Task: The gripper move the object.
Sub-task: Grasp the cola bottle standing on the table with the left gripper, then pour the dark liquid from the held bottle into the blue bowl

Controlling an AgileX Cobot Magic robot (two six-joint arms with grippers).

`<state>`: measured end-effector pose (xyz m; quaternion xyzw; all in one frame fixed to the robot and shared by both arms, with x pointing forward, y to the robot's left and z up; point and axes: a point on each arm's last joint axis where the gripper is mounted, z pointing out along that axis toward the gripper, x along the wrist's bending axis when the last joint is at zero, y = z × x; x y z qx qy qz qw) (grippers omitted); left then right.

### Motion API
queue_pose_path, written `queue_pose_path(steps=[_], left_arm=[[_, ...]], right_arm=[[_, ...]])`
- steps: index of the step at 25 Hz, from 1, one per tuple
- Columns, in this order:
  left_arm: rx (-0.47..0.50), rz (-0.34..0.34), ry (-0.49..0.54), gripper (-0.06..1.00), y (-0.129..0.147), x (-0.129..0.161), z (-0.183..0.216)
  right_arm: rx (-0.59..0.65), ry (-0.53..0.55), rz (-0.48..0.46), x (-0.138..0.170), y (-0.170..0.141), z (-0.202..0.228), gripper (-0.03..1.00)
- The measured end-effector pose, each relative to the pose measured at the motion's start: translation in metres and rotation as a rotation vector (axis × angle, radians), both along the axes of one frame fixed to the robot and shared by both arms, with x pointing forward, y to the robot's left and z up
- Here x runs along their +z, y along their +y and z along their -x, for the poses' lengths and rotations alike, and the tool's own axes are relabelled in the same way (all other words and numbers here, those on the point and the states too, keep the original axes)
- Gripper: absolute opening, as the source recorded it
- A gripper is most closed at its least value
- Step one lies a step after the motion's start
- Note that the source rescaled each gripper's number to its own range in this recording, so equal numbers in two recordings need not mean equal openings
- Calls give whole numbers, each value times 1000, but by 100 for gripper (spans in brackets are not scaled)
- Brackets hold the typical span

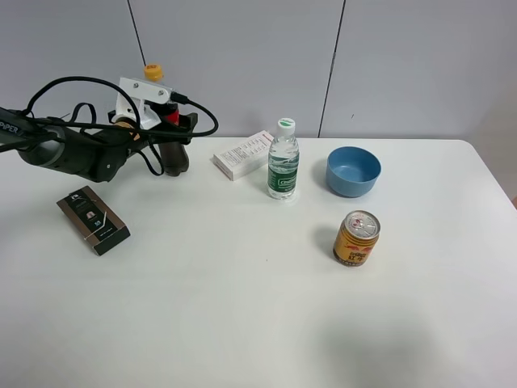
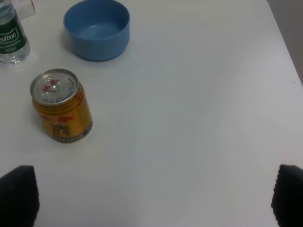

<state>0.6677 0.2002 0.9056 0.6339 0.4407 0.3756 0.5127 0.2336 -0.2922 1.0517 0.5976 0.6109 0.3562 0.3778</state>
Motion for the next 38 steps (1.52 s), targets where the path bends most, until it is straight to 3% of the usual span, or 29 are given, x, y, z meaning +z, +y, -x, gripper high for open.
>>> queue_pose_path(steps=[4, 6, 8, 9, 10, 11, 25, 29, 38], left_arm=[[-2, -2, 1, 100, -1, -3, -2], [-2, -2, 1, 90, -1, -3, -2], [-2, -2, 2, 57, -1, -3, -2], [-3, -3, 3, 37, -1, -4, -2], [-4, -3, 3, 10, -1, -4, -2], [-5, -5, 3, 0, 0, -4, -2], [-17, -1, 45, 1, 2, 8, 0], [-26, -22, 54, 1, 3, 38, 5], [-34, -1, -46, 1, -7, 130, 34]], right_arm=[[0, 0, 0, 0, 0, 0, 100], [0, 0, 0, 0, 0, 0, 100], [0, 0, 0, 0, 0, 0, 100], [0, 0, 0, 0, 0, 0, 100], [0, 0, 0, 0, 0, 0, 100], [0, 0, 0, 0, 0, 0, 100], [0, 0, 0, 0, 0, 0, 100], [0, 0, 0, 0, 0, 0, 100], [0, 0, 0, 0, 0, 0, 100]])
